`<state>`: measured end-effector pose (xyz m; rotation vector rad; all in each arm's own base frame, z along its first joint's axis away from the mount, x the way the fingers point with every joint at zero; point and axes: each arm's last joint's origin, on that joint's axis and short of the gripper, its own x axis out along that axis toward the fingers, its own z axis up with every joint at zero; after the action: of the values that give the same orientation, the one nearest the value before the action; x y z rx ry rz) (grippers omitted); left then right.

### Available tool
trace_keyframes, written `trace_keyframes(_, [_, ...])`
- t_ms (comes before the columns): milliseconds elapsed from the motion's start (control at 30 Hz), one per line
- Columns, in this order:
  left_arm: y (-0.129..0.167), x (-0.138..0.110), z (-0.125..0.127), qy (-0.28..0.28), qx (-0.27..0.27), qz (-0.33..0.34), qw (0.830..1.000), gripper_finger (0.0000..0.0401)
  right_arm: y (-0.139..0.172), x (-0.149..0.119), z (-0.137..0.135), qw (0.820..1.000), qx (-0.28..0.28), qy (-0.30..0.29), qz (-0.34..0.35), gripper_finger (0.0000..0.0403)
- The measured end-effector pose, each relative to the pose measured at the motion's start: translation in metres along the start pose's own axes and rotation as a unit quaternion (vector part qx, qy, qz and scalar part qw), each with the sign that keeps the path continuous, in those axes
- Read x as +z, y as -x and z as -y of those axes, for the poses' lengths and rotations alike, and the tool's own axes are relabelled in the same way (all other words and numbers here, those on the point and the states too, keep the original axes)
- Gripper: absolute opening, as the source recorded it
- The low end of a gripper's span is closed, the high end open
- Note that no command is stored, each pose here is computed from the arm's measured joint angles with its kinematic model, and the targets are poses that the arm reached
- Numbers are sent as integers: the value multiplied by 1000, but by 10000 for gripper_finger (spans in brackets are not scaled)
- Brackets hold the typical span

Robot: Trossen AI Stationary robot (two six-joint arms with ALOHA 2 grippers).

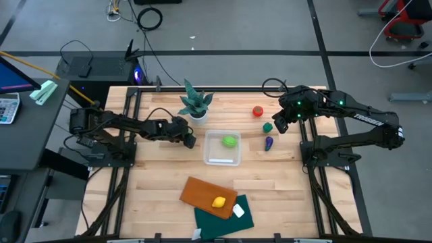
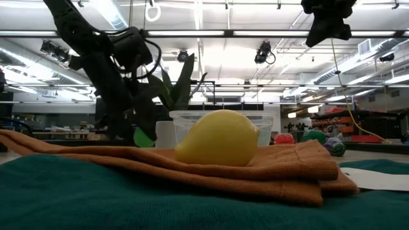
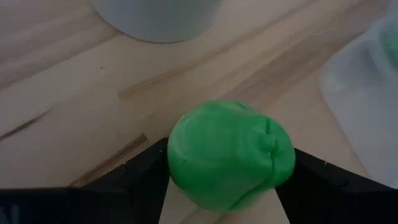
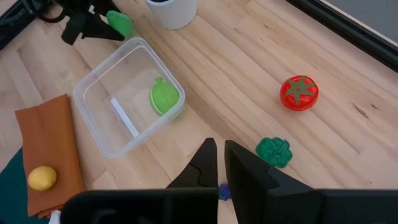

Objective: Pick and placing Produce into tupperware
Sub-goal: Put the pear into the transparent bin

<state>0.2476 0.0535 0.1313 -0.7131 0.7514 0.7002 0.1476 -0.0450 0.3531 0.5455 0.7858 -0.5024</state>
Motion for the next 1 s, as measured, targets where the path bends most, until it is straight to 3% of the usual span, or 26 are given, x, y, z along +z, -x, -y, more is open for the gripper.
trace_keyframes(200, [6, 0, 5, 8, -28, -3, 1000, 248, 0, 0, 0, 1000, 0, 0, 0, 0])
trace_keyframes(400, [12, 3, 18, 20, -96, 8, 995, 262, 0, 0, 0, 1000, 1, -2, 2, 0])
trace_keyframes(567, [21, 6, 29, 23, -150, 27, 988, 252, 0, 0, 0, 1000, 1, -2, 2, 0])
trace_keyframes(1000, [50, 17, 40, 32, -222, 78, 971, 254, 0, 0, 0, 1000, 1, -4, 2, 0])
